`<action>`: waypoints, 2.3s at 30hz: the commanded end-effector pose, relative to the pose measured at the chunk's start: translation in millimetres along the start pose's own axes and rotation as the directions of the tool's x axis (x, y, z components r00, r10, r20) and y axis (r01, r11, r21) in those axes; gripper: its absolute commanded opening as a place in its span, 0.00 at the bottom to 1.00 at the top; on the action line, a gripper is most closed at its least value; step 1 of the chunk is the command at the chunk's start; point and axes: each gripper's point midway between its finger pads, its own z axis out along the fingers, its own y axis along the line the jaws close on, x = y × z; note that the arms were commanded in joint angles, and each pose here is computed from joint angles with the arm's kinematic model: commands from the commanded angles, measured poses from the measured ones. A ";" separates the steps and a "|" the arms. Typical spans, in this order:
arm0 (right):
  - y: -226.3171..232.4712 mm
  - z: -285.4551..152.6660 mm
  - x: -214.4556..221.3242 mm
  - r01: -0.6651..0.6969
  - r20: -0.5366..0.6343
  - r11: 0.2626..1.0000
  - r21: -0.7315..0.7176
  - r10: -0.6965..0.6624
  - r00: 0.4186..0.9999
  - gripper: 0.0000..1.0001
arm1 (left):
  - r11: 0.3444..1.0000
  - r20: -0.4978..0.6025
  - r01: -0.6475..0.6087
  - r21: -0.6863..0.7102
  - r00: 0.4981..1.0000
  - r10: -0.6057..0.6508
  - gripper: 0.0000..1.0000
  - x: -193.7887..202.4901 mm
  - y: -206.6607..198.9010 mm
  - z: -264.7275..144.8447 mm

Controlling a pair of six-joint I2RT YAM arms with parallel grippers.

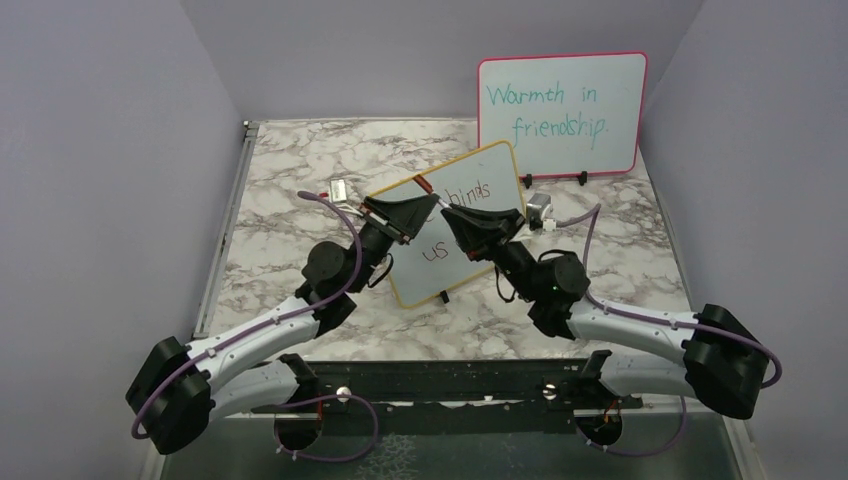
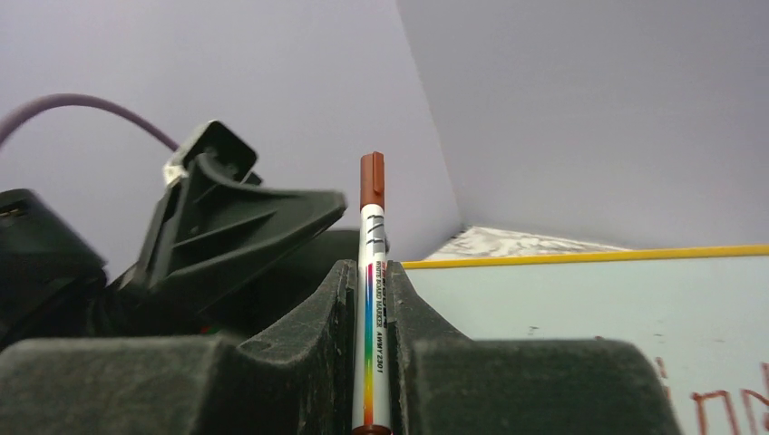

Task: Write a sentence on the whiteboard
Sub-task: Close the whiteboard marker at the center of the board, then place the whiteboard marker at the center of the board.

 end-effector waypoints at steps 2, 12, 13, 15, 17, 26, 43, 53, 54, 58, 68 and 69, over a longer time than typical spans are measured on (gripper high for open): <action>-38.3 -5.0 1.7 0.103 -0.099 0.979 0.175 -0.086 0.991 0.01 | 0.988 -0.153 -0.142 -0.063 0.980 0.131 0.44 2.5 13.7 -4.5; -108.6 -51.6 -4.2 0.285 -0.260 0.843 0.457 -0.180 0.949 0.01 | 0.896 -0.137 -0.392 -0.210 0.919 0.370 0.67 -64.2 19.9 -10.5; -118.7 -60.3 -5.6 0.297 -0.272 0.814 0.498 -0.179 0.946 0.01 | 0.872 -0.136 -0.425 -0.242 0.905 0.403 0.69 -71.1 21.2 -13.5; -138.1 -78.9 -8.7 0.316 -0.294 0.753 0.577 -0.170 0.941 0.01 | 0.819 -0.138 -0.489 -0.301 0.872 0.470 0.72 -83.9 24.8 -23.2; -155.6 -100.2 -10.7 0.337 -0.319 0.680 0.651 -0.158 0.934 0.01 | 0.757 -0.135 -0.552 -0.348 0.829 0.543 0.77 -98.6 26.1 -35.9; -202.9 -204.0 5.5 0.336 -0.345 0.320 0.886 -0.028 0.938 0.01 | 0.496 -0.184 -0.673 -0.549 0.675 0.714 0.93 -145.2 43.1 -104.4; -235.4 -275.2 67.9 0.309 -0.304 0.008 0.951 0.194 0.933 0.01 | 0.370 -0.231 -0.672 -0.641 0.629 0.742 0.99 -151.4 81.1 -167.8; -241.5 -298.9 103.6 0.319 -0.282 -0.064 0.946 0.324 0.903 0.32 | 0.384 -0.177 -0.652 -0.653 0.625 0.760 0.99 -158.0 74.7 -180.3; -241.1 -300.1 101.8 0.324 -0.285 -0.073 0.943 0.323 0.902 0.37 | 0.388 -0.172 -0.650 -0.653 0.626 0.760 0.99 -158.0 74.2 -180.8; -238.4 -295.5 89.6 0.322 -0.289 -0.062 0.945 0.308 0.906 0.51 | 0.412 -0.148 -0.640 -0.649 0.637 0.756 0.99 -158.3 69.6 -182.5; -220.6 -268.6 23.1 0.322 -0.321 0.034 0.946 0.228 0.919 0.90 | 0.438 -0.118 -0.671 -0.598 0.614 0.780 0.99 -166.2 32.1 -185.0; -217.6 -262.1 12.6 0.336 -0.340 0.059 0.940 0.216 0.915 0.95 | 0.438 -0.113 -0.677 -0.592 0.607 0.786 0.99 -168.0 26.5 -186.4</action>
